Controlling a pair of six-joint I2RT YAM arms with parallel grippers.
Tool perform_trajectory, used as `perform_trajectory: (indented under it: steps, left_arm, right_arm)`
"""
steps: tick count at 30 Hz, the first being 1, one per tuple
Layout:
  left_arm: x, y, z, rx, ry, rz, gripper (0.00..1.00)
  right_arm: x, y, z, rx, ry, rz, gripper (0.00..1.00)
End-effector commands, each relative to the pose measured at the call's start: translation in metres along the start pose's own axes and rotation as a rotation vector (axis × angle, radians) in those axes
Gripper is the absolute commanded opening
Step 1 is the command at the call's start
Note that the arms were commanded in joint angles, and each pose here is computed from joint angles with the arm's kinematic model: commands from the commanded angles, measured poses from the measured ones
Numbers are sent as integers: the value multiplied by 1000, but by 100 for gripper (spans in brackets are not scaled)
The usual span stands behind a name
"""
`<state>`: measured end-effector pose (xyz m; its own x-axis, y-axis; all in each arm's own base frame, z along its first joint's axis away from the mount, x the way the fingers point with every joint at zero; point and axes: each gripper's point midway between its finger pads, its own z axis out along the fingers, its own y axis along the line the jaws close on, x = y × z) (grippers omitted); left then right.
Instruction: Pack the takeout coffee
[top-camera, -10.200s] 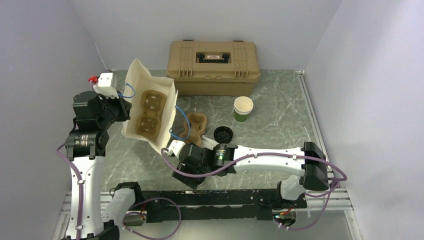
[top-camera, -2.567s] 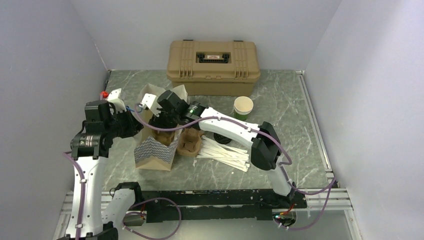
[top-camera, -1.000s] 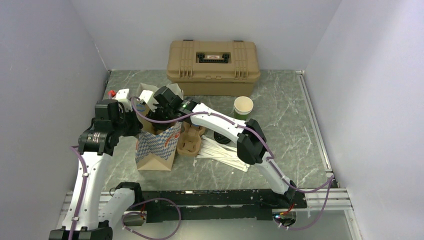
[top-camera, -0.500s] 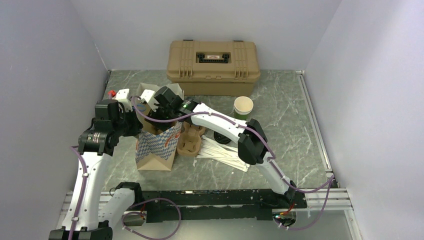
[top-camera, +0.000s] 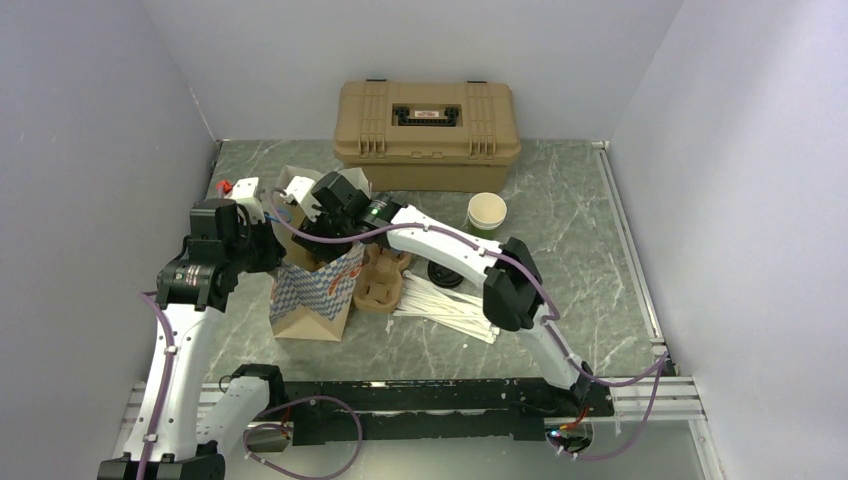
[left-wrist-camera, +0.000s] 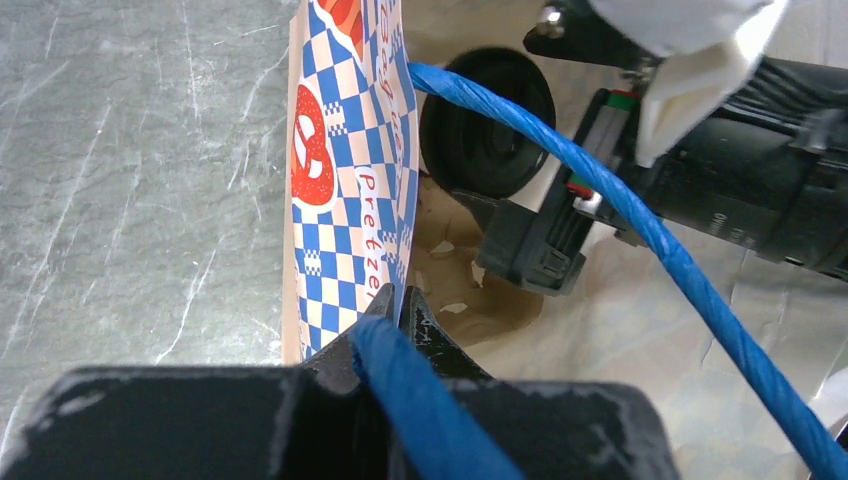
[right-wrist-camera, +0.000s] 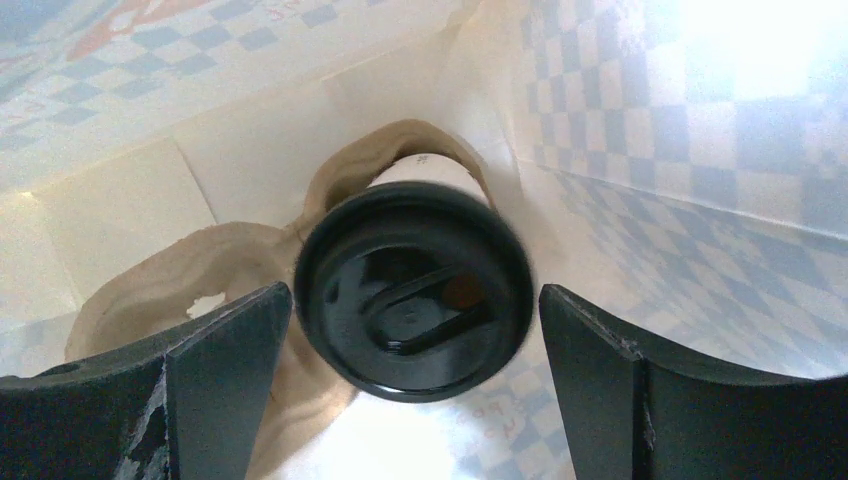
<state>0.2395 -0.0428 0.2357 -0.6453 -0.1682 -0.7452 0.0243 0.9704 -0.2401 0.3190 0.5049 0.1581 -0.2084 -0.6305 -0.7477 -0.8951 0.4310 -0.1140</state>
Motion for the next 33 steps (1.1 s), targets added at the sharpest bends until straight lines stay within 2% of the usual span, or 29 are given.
perform_trajectory:
  steps: [1, 13, 20, 28, 33]
  left_arm:
    - [-11, -3, -5, 11, -39, 34, 0]
    - [-10, -3, -4, 12, -35, 35, 0]
    - [-14, -9, -8, 46, -50, 51, 0]
    - [-26, -12, -13, 57, -111, 83, 0]
    - [-39, -13, -19, 56, -162, 102, 0]
  right_arm:
    - [-40, -14, -44, 65, -111, 25, 100]
    - [-69, -20, -84, 85, -210, 36, 100]
    - [-88, -21, -120, 91, -306, 58, 100]
    - [-113, -18, -183, 78, -472, 100, 100]
    - [-124, -14, -248, 67, -618, 126, 100]
